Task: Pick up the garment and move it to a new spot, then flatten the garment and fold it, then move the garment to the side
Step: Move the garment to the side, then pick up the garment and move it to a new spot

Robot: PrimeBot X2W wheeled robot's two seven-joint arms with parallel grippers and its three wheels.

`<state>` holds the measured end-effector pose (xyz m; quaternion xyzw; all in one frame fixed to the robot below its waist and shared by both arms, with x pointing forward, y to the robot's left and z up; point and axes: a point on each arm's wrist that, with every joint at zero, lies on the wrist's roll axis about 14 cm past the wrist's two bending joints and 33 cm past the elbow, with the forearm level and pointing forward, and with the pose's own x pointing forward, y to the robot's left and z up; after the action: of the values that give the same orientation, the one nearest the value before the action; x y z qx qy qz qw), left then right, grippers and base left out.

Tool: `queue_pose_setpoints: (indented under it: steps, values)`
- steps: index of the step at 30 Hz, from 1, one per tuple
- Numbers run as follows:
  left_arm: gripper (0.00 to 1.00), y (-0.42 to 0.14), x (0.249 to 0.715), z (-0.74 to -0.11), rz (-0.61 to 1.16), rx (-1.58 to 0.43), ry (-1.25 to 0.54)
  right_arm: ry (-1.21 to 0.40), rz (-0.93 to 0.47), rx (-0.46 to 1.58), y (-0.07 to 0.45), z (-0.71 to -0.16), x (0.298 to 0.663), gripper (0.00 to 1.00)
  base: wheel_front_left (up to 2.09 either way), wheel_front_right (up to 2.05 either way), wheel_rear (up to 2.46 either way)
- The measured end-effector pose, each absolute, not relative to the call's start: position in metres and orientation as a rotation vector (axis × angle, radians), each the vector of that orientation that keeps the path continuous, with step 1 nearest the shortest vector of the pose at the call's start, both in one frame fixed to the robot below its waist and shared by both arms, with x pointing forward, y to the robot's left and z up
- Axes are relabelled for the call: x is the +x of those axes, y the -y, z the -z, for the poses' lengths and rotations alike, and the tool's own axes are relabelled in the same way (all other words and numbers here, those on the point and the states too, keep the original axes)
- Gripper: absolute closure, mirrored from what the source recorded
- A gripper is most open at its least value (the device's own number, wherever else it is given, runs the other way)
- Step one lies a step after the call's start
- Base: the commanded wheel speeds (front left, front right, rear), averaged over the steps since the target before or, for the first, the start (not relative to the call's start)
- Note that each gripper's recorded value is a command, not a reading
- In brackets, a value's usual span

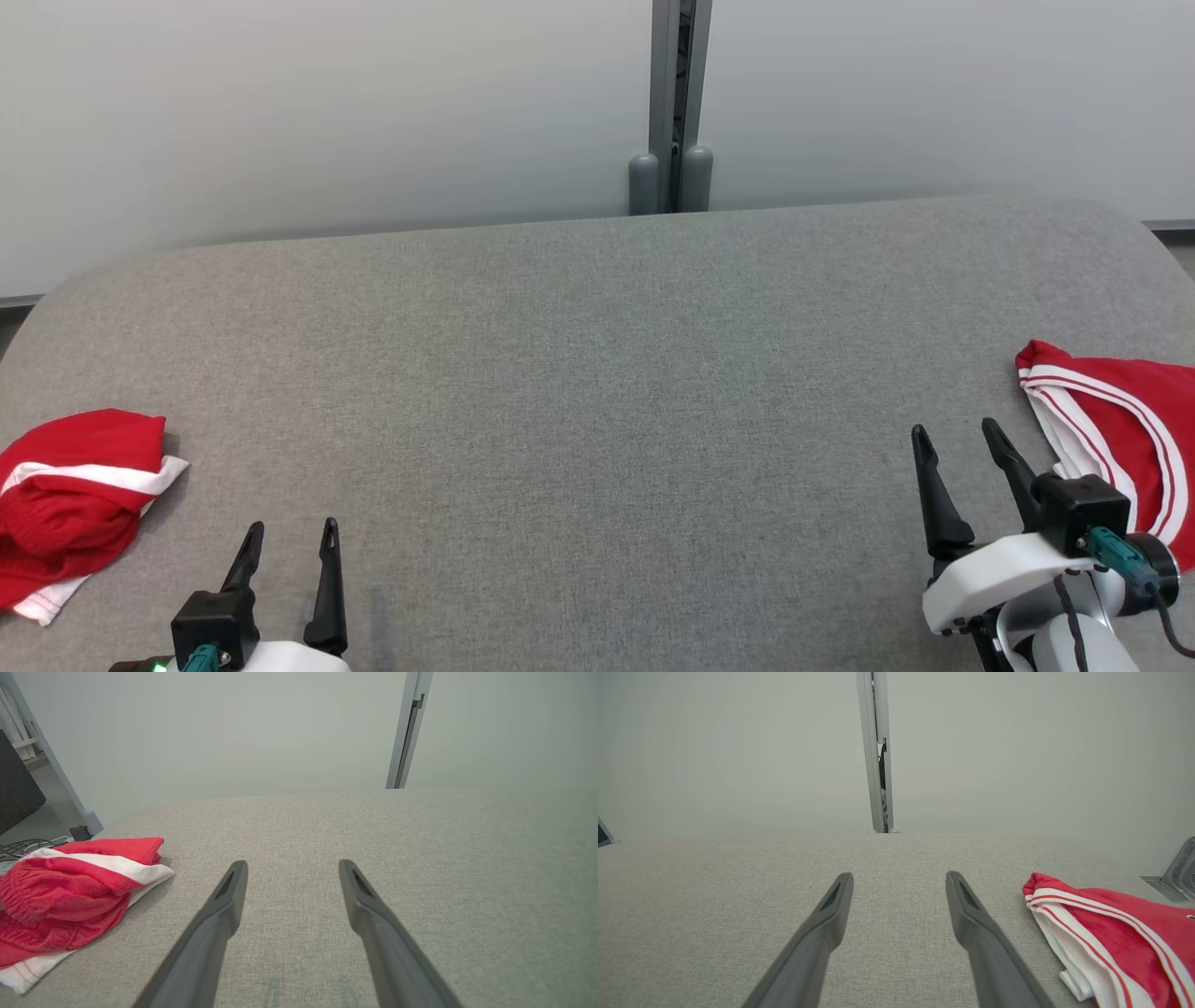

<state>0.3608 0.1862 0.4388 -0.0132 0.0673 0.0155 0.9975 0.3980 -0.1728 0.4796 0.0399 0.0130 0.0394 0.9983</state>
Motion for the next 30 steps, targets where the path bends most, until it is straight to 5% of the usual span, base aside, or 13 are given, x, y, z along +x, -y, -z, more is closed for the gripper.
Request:
queue_pose_setpoints:
  steps: [15, 30]
  values:
    - [0.0, -0.196, 0.35, -0.444, -0.059, -0.03, -0.119, -0.045, -0.096, 0.096, 0.166, -0.473, 0.385, 0.0, 0.0, 0.0, 0.0]
    - [0.0, -0.263, 0.306, -0.437, -0.3, -0.055, -0.138, -0.091, -0.37, 0.062, 0.071, -0.46, 0.404, 0.0, 0.0, 0.0, 0.0]
